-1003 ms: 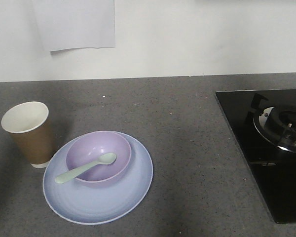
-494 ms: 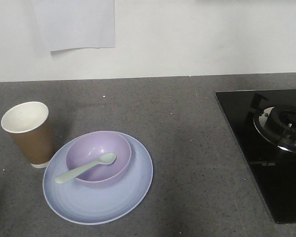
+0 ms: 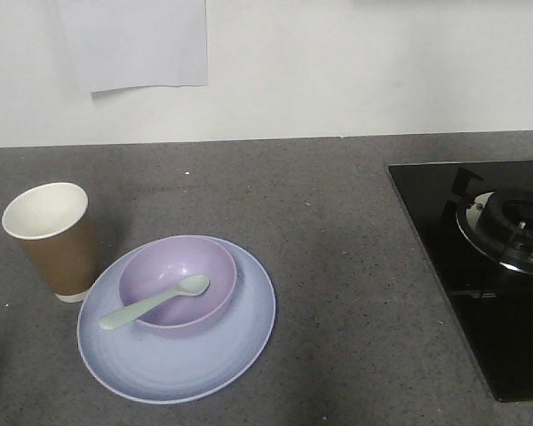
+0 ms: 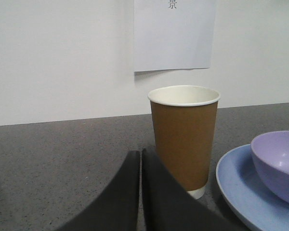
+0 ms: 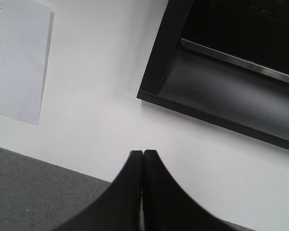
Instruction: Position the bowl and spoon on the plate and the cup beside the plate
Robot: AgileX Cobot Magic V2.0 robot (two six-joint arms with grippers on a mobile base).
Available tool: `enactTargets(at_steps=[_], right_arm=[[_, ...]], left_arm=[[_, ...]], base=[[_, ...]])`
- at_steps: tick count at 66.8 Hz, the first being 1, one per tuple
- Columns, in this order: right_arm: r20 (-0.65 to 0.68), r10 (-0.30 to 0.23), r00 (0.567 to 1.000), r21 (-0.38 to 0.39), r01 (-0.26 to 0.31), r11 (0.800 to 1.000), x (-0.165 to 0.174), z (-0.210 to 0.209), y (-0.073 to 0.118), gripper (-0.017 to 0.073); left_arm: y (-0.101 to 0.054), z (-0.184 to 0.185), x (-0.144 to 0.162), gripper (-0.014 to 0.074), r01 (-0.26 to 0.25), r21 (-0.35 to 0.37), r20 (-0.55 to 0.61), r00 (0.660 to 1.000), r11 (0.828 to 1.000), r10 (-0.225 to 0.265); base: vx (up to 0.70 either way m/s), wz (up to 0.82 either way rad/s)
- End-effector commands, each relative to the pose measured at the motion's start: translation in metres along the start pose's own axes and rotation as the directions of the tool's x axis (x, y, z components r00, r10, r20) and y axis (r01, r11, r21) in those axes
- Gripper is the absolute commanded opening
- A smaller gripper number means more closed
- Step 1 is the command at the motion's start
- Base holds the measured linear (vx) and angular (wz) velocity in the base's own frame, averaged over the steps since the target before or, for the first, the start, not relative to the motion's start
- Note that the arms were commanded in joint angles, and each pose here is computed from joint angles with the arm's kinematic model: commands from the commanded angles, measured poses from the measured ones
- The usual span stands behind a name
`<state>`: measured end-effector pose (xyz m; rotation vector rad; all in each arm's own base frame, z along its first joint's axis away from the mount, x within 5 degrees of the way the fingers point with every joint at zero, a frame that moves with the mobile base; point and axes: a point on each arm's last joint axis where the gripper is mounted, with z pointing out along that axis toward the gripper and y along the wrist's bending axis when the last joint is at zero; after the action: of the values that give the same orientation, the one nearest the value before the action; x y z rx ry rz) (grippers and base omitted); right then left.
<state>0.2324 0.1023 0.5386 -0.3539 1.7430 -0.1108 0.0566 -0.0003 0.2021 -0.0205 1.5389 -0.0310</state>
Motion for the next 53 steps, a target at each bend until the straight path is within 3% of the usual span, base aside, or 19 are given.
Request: enactTargets(at_steps=[1, 53], right_arm=[[0.117, -0.002, 0.993, 0.027, -0.001, 1.000, -0.0153, -0.0159, -0.0109, -0.0010], [0.117, -0.002, 0.993, 0.027, -0.001, 1.000, -0.0153, -0.0159, -0.0109, -0.0010]], left_arm=[[-0.0008, -0.0026, -0.0148, -0.0006, 0.012, 0.012, 0.114, 0.993, 1.000, -0.013], [-0.0009, -0.0026, -0.0155, -0.0006, 0.011, 0.012, 0.113, 0.993, 1.000, -0.013]], base=[[0.00, 0.00], [0.00, 0.00]])
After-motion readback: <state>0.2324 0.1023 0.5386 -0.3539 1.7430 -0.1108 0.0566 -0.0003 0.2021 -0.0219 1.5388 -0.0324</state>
